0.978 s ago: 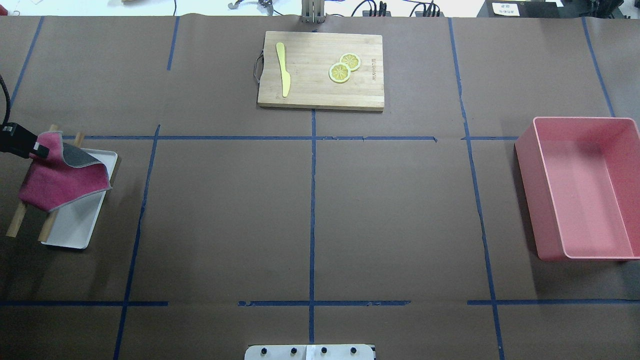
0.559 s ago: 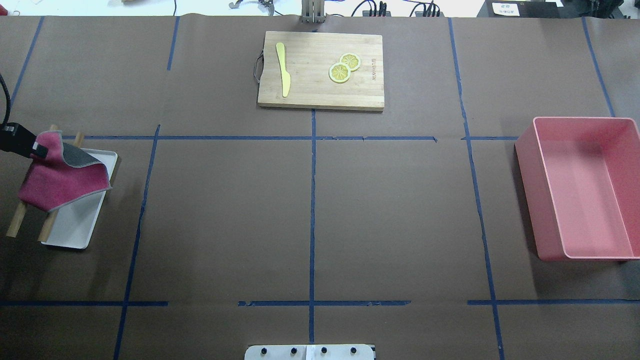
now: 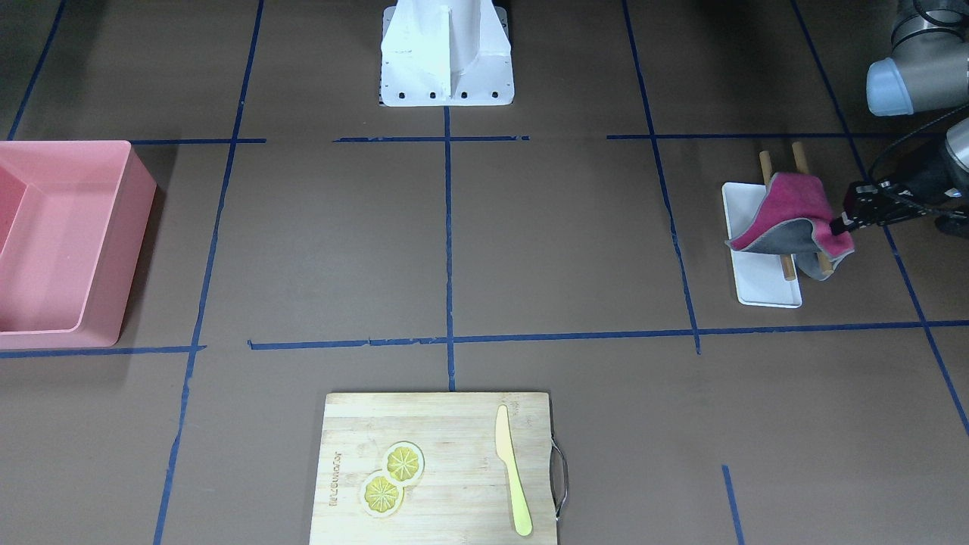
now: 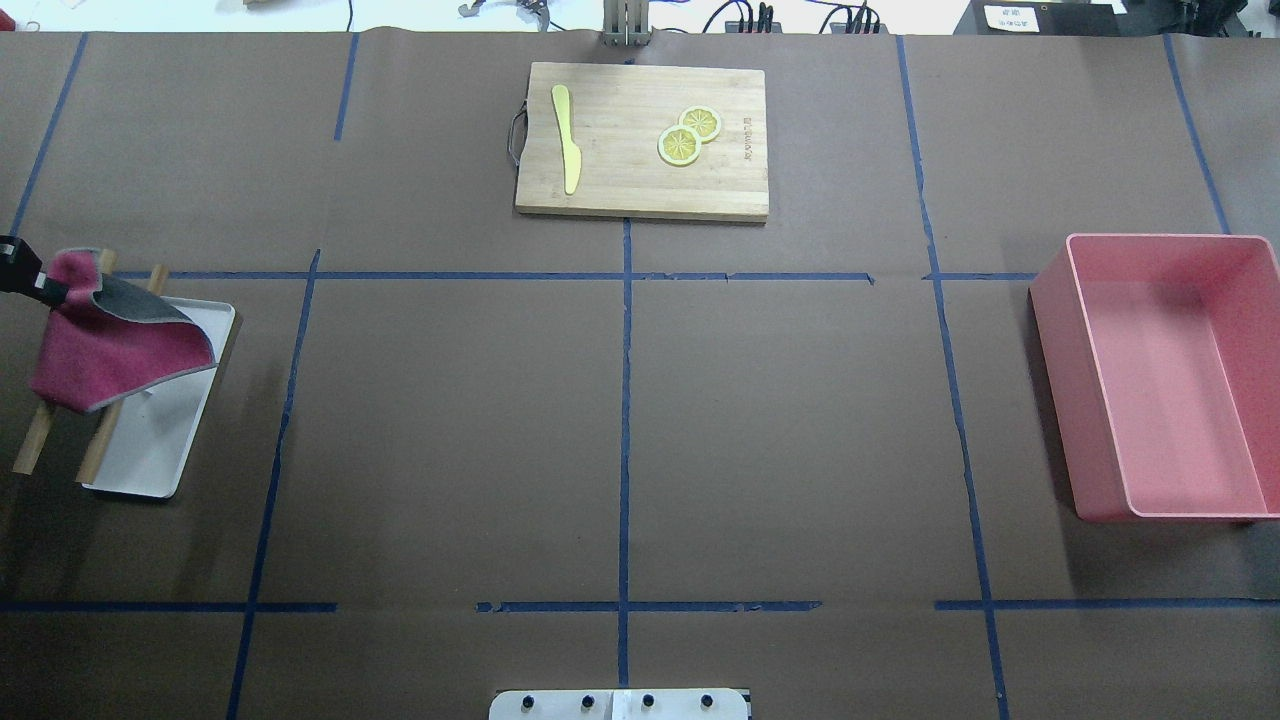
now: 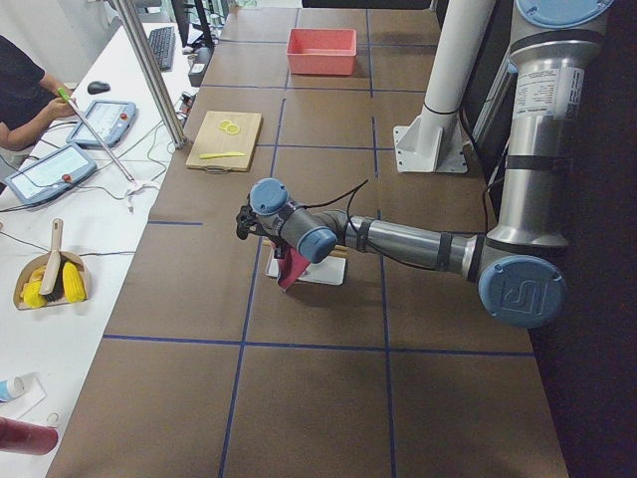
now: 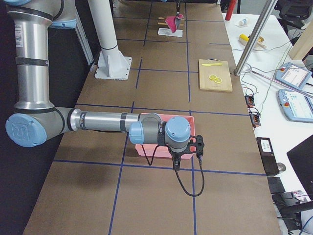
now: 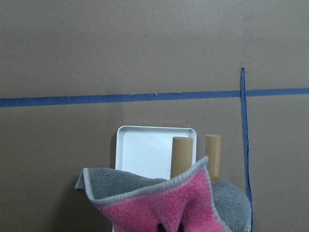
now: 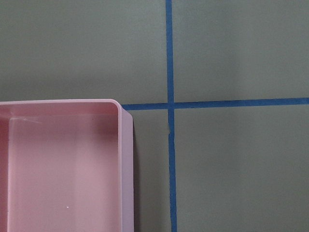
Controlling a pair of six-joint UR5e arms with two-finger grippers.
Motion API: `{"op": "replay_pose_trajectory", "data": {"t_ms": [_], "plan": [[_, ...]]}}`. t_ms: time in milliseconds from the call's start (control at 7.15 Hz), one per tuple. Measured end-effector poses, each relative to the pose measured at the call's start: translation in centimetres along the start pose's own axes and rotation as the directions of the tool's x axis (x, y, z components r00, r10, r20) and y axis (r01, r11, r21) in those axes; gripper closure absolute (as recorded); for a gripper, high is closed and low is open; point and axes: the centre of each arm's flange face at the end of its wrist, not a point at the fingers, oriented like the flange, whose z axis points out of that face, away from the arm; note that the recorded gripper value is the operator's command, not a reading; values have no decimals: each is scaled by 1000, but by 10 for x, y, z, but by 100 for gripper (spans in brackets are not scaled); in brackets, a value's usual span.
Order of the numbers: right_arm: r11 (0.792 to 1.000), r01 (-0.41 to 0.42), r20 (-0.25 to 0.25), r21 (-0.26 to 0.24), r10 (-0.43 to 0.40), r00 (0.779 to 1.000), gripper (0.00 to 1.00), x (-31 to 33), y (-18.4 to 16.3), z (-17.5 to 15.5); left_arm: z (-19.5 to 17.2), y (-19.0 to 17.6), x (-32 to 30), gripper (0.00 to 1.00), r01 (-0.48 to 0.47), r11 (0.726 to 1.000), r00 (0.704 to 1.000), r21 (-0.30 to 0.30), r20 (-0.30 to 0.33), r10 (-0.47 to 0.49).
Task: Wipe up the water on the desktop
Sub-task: 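Lift the pink cloth off the tray with the left gripper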
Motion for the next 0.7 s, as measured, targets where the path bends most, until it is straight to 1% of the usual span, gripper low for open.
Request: {"op": "replay_pose_trajectory", "data": {"t_ms": [140,419,559,699], "plan": [[1000,1,0,0,-1,1000,0,0,0,0,-10,-3,-4,100,16,1000,1000,11,-6,-16],[1000,21,-3,2,-21,1000,0,-9,-4,0,-46,-9,-1,100,74,997,997,20,-34,-73],[998,55,-2,10,-55,998,0,-23,-8,-2,-70,-19,22,100,111,994,993,16,-40,-110],[995,96,1,31,-96,995,0,-46,-13,-8,-101,-36,62,100,160,987,987,11,-35,-159]]}}
